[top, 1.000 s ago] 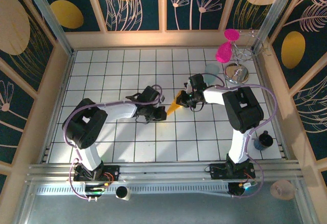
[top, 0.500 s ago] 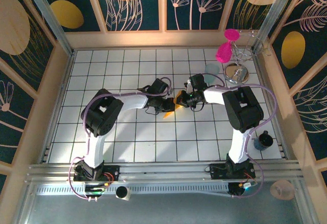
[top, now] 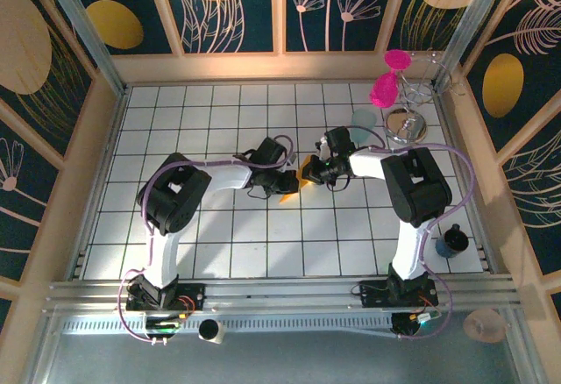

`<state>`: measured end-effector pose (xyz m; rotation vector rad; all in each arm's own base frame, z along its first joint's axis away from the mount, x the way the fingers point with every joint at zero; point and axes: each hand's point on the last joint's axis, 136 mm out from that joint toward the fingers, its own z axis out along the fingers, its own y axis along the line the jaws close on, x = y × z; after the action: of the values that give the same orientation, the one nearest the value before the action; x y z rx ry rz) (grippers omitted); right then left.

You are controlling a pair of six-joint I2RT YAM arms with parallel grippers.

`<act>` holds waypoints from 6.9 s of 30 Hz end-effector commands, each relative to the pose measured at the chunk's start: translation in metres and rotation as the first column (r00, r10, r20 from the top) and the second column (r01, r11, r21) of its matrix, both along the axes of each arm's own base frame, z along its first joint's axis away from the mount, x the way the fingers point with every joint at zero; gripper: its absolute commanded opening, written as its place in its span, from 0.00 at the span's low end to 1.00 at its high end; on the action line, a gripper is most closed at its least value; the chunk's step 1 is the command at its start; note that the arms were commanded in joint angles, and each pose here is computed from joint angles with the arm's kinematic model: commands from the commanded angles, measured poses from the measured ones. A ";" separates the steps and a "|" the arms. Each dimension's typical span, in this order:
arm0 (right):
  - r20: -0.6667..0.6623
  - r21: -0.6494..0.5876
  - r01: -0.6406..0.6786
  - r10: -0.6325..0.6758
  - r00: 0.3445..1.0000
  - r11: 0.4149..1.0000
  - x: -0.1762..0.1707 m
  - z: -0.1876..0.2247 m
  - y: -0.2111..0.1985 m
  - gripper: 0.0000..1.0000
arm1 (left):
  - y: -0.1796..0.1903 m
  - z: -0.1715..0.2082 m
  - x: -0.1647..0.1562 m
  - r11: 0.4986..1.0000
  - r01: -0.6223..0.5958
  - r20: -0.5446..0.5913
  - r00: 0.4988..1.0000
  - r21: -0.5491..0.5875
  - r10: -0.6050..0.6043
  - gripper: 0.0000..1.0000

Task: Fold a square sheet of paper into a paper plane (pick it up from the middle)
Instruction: Fold the wing for the fifth time at the center of the table, then turn over a paper plane at the center of the table.

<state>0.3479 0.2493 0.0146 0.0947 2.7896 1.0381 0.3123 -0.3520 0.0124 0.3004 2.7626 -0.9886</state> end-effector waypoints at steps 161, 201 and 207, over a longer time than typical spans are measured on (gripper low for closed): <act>0.236 -0.431 0.306 -0.221 0.946 0.849 0.004 0.077 0.032 0.00 | 0.192 0.059 0.040 0.835 -0.548 0.225 0.822 0.057 0.524 0.99; 0.088 0.250 0.001 -0.024 0.996 0.968 0.004 0.026 0.041 0.01 | 0.154 0.061 0.024 0.791 -0.556 -0.107 0.830 -0.256 0.548 0.73; 0.071 0.215 0.033 -0.049 0.996 0.976 0.007 0.017 0.030 0.00 | 0.125 0.056 0.029 0.829 -0.509 -0.113 0.861 -0.230 0.497 0.64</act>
<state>0.3553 0.2901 0.0470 0.1063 2.5525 1.3586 0.3318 -0.2096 0.0573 -0.5281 2.5136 -1.1258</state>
